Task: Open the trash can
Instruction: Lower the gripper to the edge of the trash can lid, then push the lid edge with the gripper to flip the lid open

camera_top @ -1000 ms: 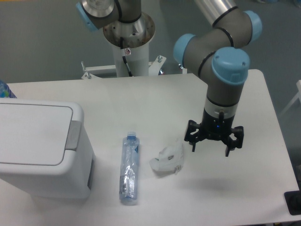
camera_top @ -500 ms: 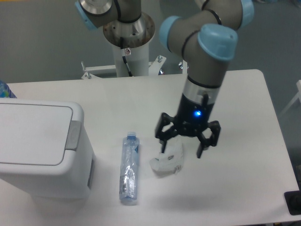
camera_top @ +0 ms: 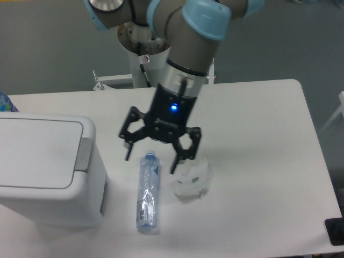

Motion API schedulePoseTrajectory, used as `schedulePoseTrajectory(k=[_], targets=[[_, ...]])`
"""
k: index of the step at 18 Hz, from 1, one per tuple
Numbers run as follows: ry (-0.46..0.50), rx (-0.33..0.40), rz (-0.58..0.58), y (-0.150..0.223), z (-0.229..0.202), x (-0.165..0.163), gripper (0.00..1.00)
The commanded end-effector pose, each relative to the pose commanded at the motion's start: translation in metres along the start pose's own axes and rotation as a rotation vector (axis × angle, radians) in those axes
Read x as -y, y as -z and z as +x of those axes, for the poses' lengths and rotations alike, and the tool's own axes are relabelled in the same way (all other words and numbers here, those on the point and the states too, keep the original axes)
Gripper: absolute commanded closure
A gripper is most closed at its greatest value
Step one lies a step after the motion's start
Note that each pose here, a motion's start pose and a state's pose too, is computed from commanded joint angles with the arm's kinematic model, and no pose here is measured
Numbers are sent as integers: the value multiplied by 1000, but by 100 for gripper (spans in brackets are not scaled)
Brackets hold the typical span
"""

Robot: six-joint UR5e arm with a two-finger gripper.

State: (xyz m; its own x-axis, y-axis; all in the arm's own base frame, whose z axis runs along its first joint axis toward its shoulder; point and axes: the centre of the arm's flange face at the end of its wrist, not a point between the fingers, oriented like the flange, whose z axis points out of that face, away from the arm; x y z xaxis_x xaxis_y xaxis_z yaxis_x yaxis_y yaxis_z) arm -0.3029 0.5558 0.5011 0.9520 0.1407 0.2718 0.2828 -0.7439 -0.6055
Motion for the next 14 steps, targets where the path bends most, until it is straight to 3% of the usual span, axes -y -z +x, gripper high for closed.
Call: schedulePoseTrajectory(k=[14], targets=[[3, -38, -59, -34, 20, -16, 0]])
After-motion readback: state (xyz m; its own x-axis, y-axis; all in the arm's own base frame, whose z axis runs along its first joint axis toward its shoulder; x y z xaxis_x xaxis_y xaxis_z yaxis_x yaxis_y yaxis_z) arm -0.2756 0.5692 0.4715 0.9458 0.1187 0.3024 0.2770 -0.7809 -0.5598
